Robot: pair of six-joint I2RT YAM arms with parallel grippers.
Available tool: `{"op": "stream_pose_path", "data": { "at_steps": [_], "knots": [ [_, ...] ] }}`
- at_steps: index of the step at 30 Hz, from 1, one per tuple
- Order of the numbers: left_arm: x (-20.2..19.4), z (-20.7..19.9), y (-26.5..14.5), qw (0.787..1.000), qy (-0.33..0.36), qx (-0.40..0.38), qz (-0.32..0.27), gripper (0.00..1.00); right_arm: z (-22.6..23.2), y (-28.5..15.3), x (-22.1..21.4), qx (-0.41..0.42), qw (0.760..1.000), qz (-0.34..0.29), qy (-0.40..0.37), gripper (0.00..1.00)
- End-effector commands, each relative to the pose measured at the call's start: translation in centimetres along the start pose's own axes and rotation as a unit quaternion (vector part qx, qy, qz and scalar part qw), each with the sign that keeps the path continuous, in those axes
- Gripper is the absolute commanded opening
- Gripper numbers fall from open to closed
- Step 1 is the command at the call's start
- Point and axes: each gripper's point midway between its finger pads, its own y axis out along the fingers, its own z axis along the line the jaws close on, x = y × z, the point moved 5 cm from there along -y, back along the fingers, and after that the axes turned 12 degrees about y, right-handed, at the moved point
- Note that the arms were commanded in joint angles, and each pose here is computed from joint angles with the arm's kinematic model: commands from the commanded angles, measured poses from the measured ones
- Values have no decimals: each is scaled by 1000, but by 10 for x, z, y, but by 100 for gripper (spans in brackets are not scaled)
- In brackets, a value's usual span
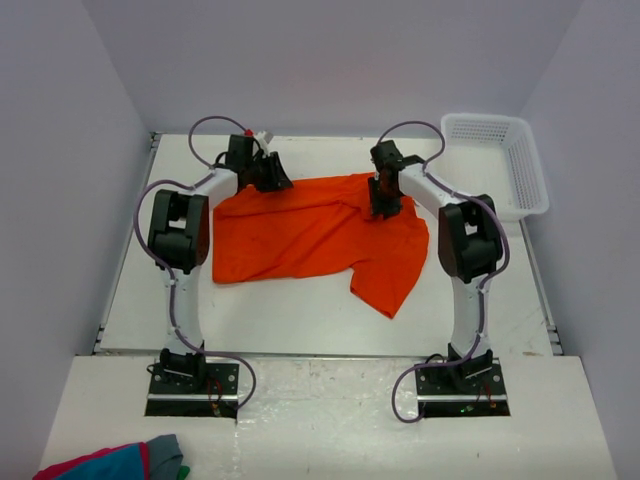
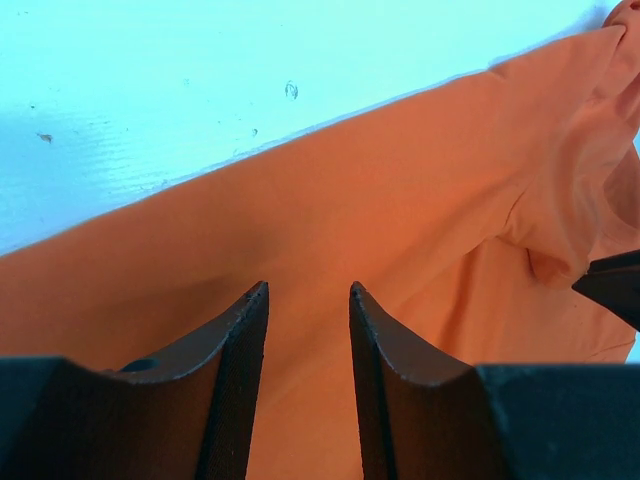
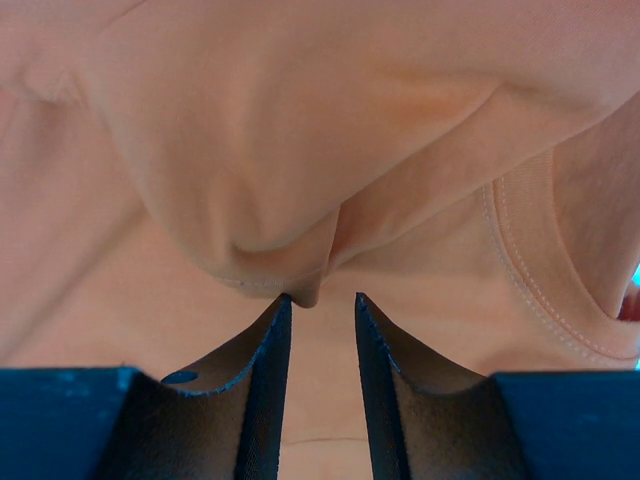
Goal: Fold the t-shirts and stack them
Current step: Fold the flattened tshirt in 1/3 of the way
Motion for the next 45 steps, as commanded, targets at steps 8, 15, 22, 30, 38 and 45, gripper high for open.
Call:
{"op": "stream_pose_path", "data": {
  "at_steps": [8, 15, 22, 30, 38, 45],
  "knots": [
    [1, 6, -2, 1000, 5, 2, -3, 40, 3, 3, 15, -27, 999, -16, 29, 28],
    [-1, 9, 0, 1000, 3, -2, 0, 40, 1, -1, 10, -24, 999, -20, 34, 26],
    [-5, 12, 4, 1000, -1, -2, 4, 40, -1, -9, 1, -23, 999, -30, 33, 25],
    [-10, 19, 8, 1000, -8, 4, 10, 40, 2, -8, -1, -15, 999, -31, 31, 26],
    [-11, 18, 6, 1000, -8, 3, 9, 40, 10, -4, 4, -3, 999, -26, 31, 26],
    [-6, 16, 1, 1000, -3, -1, 2, 40, 15, 2, 3, 4, 1000, -14, 26, 28]
  ]
}}
